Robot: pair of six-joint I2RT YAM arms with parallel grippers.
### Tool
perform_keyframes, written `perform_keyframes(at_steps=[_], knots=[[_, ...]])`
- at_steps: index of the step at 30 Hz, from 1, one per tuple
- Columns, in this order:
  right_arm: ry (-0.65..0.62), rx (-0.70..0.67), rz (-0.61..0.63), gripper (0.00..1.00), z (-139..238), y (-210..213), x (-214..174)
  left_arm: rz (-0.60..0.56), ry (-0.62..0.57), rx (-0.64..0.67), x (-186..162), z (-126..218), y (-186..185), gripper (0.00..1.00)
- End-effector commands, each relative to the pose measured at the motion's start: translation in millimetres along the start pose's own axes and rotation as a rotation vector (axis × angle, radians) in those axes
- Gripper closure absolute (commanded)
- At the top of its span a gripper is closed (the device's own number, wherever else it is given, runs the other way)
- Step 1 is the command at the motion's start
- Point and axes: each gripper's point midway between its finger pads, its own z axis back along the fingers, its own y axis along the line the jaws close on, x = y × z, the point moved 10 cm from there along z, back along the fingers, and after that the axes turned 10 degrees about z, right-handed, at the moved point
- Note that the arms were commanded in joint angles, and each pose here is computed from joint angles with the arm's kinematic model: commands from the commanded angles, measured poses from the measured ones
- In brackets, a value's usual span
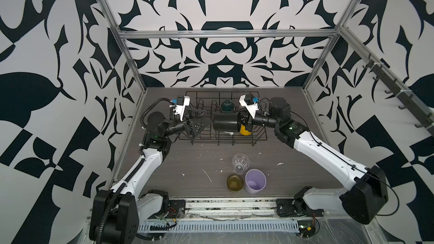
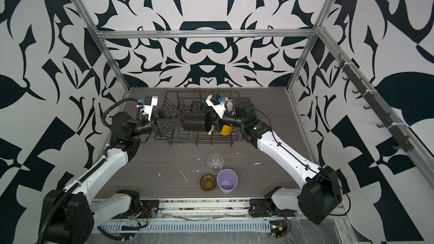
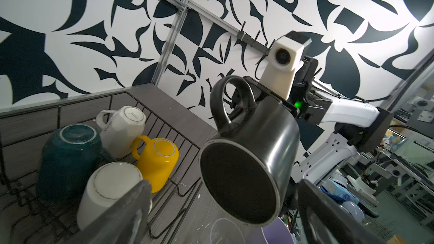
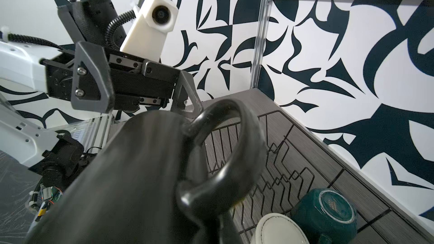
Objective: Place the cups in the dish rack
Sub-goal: 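Hold the black mug over the rack while the left gripper moves toward it, then close the left gripper on the black mug's body beside the right gripper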
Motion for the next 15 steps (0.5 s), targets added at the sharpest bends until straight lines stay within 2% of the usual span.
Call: perform_keyframes(at_steps=[1,15], knots=[[-0.185,0.034,0.146,1.00,10.3,3.5,51.0,-0.066,0.022,-0.071,9.6,-4.6,-13.7,0.00],[-0.218,0.127,0.150,1.00,-7.4,4.9,55.8,-0.069,0.111,-0.178,4.6,-23.3,-23.5,0.00]])
